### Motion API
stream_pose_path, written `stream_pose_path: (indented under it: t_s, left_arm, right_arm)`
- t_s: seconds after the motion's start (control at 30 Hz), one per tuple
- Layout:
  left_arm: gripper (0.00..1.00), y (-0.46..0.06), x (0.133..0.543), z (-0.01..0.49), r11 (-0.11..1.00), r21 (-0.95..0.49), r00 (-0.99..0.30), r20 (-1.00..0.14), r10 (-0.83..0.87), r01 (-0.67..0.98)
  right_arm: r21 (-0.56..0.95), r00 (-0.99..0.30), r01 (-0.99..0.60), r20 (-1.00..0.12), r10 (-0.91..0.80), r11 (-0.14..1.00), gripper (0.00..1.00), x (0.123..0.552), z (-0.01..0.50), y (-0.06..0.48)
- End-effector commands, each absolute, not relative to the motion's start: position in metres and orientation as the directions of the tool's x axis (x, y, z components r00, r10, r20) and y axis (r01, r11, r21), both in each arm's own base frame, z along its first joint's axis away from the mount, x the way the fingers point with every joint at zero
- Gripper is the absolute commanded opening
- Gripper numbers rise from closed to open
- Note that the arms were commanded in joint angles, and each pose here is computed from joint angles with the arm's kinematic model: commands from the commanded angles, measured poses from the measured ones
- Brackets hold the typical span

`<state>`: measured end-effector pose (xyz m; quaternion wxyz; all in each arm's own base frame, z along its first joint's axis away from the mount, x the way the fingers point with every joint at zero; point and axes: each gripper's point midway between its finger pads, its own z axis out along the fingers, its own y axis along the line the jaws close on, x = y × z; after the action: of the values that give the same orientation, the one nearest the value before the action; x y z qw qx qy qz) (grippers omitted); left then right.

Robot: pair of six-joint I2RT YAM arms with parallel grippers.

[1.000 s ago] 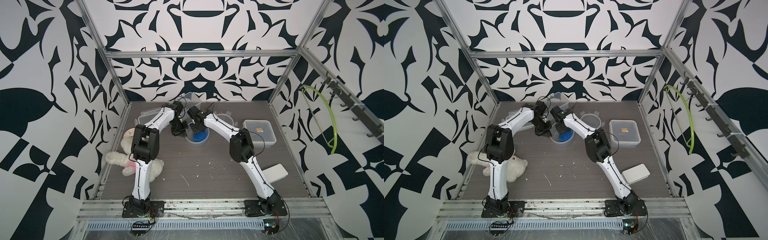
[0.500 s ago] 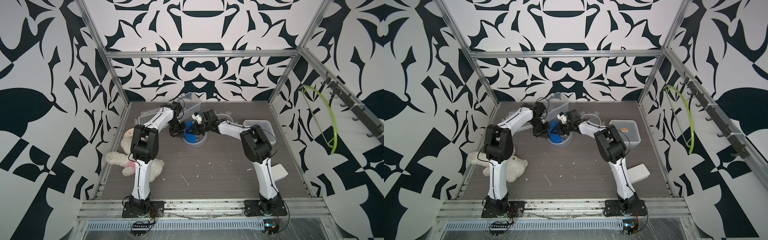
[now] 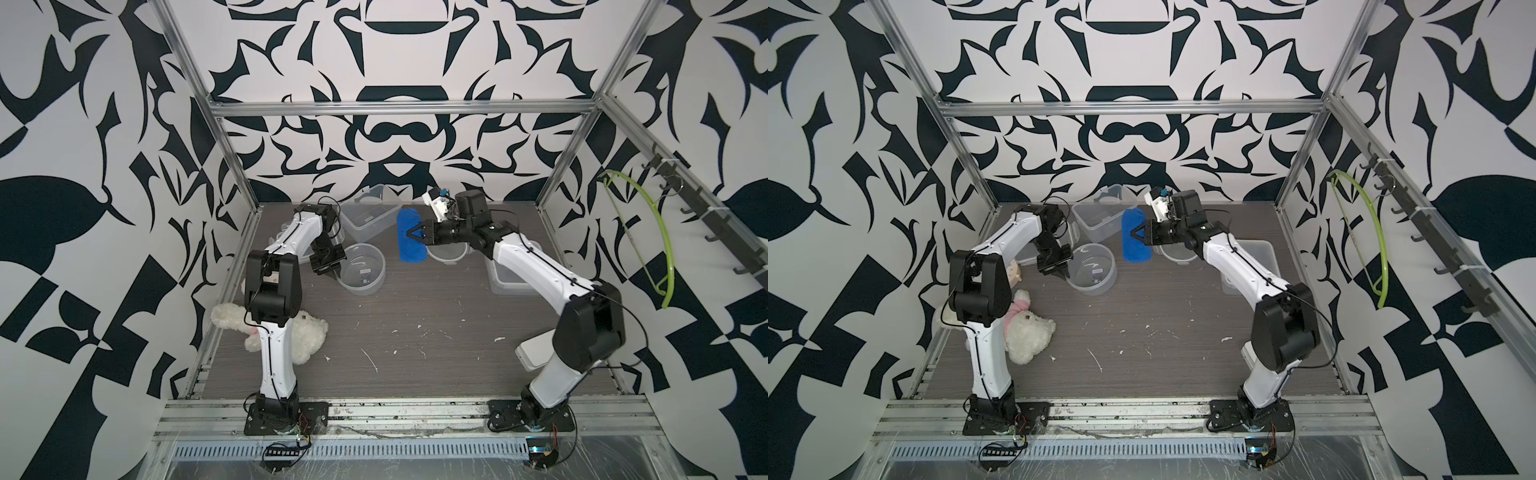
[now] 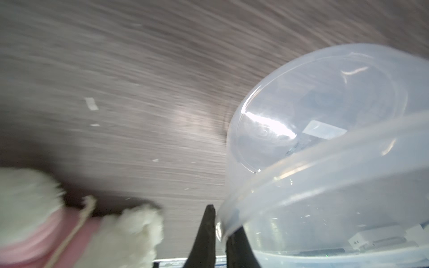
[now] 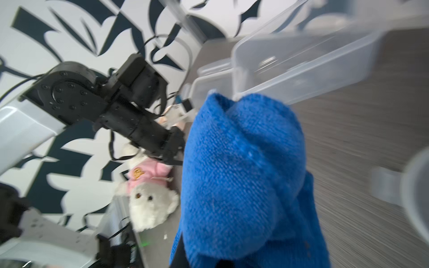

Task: Wipe the insides of the lunch boxes
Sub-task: Place the cleaning item at the center of the board, then move the lunch box to the center of the board.

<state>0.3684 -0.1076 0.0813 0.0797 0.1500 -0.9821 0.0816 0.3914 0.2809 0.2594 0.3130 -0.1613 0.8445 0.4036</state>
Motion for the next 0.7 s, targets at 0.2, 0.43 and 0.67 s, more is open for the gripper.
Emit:
stream_pose_path:
  t_s: [0.2, 0.43, 0.67]
  left_arm:
    - [0.04, -0.055, 0.365, 0.083, 0.940, 0.025, -0.918, 0.208, -0.339, -0.341]
    - [0.13, -0.041, 0.373, 0.080, 0.921, 0.058, -0.894, 0.226, -0.388, -0.385]
    - [0.51, -0.042, 0.380, 0.104, 0.911, 0.047, -0.893, 0.183, -0.410, -0.409]
  right_arm:
    - [0.234, -0.753, -0.588, -0.508, -0.419, 0.774, 0.00, 0.324, 0.154, 0.273]
    - [0.391, -0.757, -0.653, -0.344, -0.555, 0.649, 0.15, 0.244, 0.102, 0.318]
    - [0.345, -0.786, -0.617, -0.302, -0.539, 0.707, 1.00, 0.229, 0.077, 0.301]
